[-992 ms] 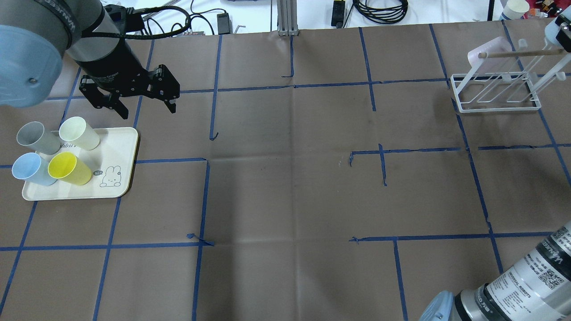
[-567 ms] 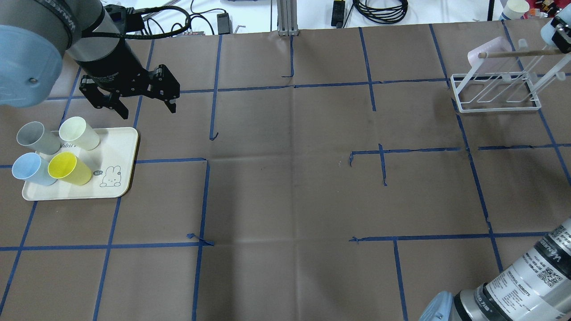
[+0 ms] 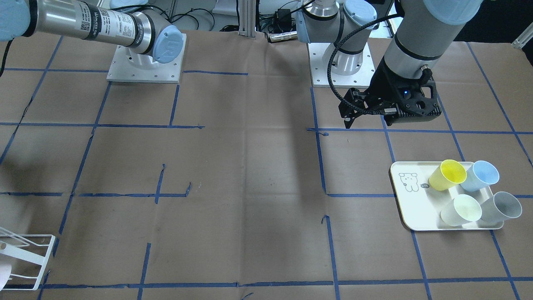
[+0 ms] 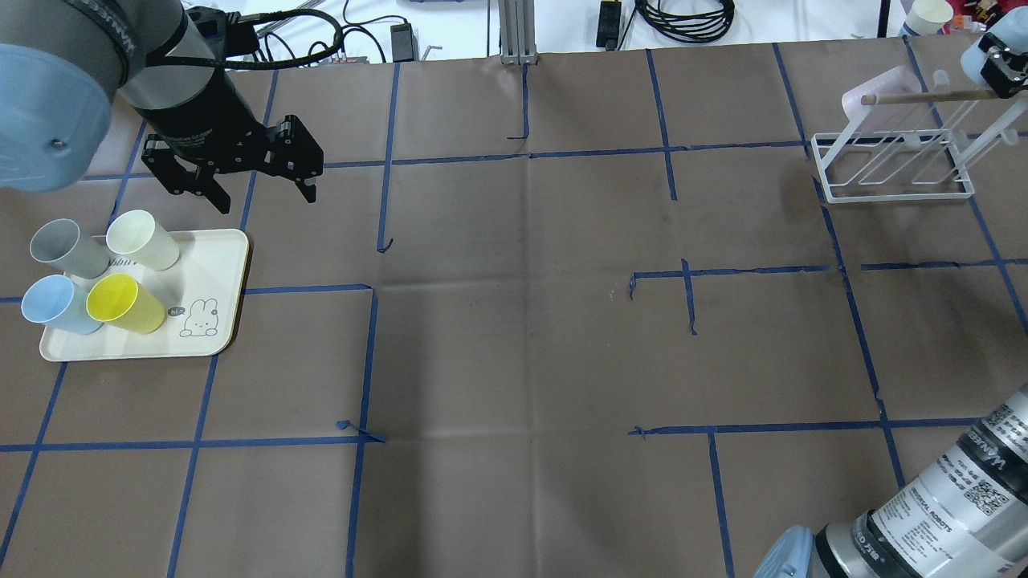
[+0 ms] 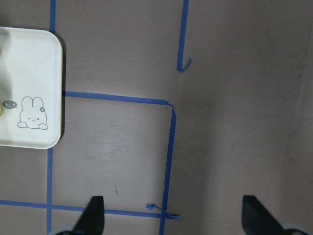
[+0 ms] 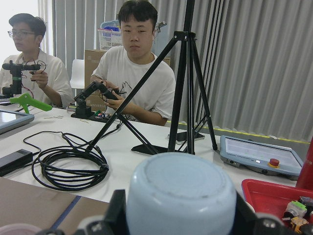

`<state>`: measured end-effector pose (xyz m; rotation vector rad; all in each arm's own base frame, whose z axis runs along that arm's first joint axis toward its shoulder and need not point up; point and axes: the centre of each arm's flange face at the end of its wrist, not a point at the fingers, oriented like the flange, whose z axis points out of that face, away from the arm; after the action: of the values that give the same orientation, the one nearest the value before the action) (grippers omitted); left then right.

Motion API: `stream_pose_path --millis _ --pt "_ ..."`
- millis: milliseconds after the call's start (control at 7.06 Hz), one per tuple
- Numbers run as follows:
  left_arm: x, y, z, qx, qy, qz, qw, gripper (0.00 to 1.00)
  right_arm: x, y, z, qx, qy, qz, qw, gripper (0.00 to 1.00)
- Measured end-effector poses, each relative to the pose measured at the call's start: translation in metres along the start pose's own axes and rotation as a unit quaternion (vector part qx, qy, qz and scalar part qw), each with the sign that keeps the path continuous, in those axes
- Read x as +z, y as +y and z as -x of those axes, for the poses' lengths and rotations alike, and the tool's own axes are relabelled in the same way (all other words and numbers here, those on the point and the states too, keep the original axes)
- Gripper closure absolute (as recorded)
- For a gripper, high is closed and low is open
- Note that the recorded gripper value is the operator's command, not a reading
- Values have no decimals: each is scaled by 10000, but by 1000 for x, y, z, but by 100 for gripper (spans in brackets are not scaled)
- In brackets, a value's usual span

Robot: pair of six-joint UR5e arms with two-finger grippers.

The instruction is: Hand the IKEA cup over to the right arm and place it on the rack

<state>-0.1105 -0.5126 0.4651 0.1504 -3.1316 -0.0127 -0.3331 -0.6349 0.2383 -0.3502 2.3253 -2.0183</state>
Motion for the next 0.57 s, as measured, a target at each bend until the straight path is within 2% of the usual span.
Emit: stream_pose_path --millis 142,283,567 --pt "0 0 0 0 2 -2 10000 1 0 2 0 11 0 8 10000 31" --pt "0 0 0 0 5 -2 10000 1 0 2 0 22 -2 13 10000 1" --pt "0 0 0 0 2 -3 10000 1 2 2 2 88 -19 25 10000 0"
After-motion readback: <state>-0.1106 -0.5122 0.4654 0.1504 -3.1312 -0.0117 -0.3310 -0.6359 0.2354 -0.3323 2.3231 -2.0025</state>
